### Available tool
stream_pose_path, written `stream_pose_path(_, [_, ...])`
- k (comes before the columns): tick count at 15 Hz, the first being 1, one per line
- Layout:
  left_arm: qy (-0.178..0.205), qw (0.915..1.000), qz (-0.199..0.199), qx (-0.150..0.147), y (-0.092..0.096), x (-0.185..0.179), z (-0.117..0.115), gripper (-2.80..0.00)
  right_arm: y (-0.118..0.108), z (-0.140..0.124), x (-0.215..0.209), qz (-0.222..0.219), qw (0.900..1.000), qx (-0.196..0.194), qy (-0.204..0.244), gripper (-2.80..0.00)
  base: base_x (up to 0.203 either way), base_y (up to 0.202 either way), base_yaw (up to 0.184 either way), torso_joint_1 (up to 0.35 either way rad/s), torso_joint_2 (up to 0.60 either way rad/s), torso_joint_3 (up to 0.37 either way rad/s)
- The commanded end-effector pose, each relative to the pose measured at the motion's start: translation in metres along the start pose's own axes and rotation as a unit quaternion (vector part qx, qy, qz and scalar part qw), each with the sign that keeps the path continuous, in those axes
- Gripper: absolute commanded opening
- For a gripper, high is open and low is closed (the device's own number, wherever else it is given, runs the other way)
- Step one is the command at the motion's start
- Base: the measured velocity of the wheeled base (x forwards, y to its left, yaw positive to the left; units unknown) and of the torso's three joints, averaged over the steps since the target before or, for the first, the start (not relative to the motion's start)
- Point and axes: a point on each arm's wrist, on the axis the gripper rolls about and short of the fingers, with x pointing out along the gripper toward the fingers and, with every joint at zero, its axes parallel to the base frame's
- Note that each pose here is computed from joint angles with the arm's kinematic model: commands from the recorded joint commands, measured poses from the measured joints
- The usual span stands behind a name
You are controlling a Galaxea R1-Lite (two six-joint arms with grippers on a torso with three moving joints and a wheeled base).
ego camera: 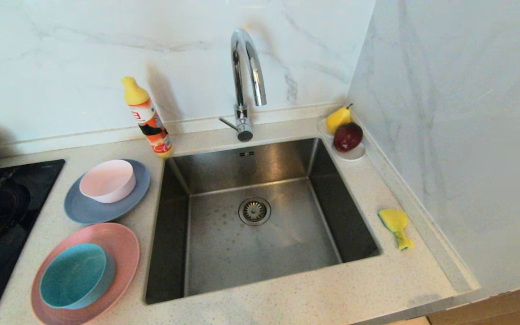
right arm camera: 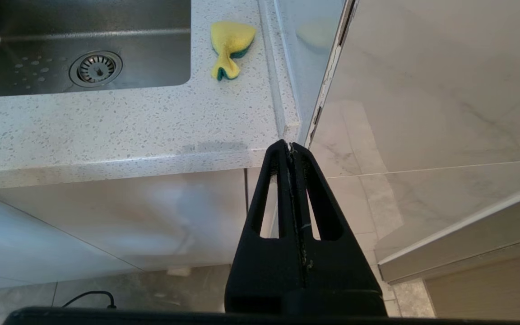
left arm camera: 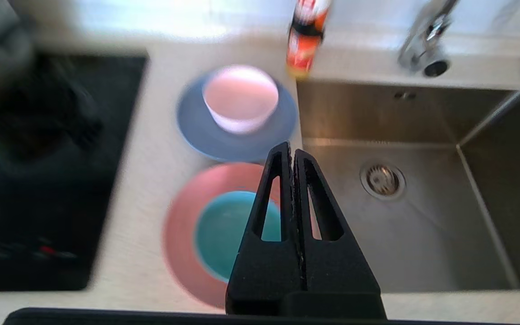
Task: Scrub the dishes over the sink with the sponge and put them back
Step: Grab the dish soap
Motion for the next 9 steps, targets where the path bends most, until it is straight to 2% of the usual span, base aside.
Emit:
stream_pose_path(1, [0.114,0.9932,0.018,-0.017,-0.006,0.078,0.003,-2.8,0.0,0.0,0.0,0.001,1.0,0.0,-0.001,-2.8,0.0,0.0,0.0,0.0,0.0,0.0])
stream_pose_path(4, [0.159,0.9866,0.028,-0.026,-0.01,0.151,-0.008,-2.8,0.0,0.0,0.0,0.001,1.0,0.0,-0.001,-2.8,0.0,0.0,0.0,0.0,0.0,0.0])
stream_pose_path(7, [0.164,0.9858,0.028,-0.019,-0.013,0.209,-0.025,-2.8,0.0,0.0,0.0,0.001,1.0,0.0,-0.001,-2.8,0.0,0.0,0.0,0.0,0.0,0.0])
stream_pose_path(9, [0.182,0.9829,0.024,-0.018,-0.016,0.235,-0.039,-2.8,0.0,0.0,0.0,0.001,1.0,0.0,-0.001,-2.8,0.0,0.0,0.0,0.0,0.0,0.0])
